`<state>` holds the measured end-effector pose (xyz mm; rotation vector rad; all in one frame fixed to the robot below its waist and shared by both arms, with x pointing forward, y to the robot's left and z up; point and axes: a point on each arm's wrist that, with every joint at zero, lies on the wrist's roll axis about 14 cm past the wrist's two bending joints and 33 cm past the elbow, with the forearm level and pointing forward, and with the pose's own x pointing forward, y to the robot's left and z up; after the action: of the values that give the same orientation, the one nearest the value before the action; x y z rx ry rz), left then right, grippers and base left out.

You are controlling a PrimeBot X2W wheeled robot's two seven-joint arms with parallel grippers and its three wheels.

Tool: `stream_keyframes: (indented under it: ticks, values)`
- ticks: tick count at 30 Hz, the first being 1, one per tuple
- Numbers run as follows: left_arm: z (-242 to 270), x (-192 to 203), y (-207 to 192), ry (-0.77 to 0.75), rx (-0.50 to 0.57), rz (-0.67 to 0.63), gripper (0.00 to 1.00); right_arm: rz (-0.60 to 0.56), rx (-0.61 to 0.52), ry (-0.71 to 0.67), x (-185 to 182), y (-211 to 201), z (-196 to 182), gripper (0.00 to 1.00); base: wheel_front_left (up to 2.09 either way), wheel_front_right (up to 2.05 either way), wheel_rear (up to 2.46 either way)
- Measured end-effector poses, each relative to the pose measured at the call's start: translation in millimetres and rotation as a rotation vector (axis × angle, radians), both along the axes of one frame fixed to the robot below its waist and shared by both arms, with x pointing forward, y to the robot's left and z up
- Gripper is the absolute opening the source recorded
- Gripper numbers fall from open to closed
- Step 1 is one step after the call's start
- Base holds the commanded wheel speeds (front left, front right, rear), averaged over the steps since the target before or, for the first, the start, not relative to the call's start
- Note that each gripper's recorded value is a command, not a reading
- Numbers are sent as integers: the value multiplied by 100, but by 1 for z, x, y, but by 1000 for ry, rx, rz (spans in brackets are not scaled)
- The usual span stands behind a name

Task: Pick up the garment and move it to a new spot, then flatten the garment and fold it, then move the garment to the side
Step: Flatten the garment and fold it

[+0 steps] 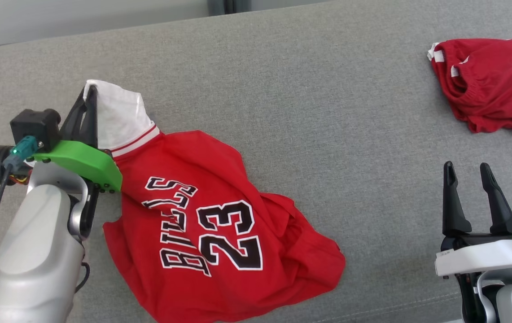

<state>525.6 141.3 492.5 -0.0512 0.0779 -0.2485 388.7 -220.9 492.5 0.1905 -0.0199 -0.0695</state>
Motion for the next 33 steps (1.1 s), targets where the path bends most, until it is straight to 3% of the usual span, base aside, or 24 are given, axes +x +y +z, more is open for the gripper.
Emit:
stream_keyframes:
  ticks: [11, 23, 33]
  values:
    - [5, -36, 7, -86, -60, 96, 100, 69, -38, -48, 4, 21, 21, 100, 0, 0, 0]
    - [3, -130, 46, -96, -63, 260, 100, 176, -55, -70, -5, 55, 41, 100, 0, 0, 0]
    - [13, -148, 55, -121, -59, 281, 100, 203, -59, -80, -9, 62, 47, 100, 0, 0, 0]
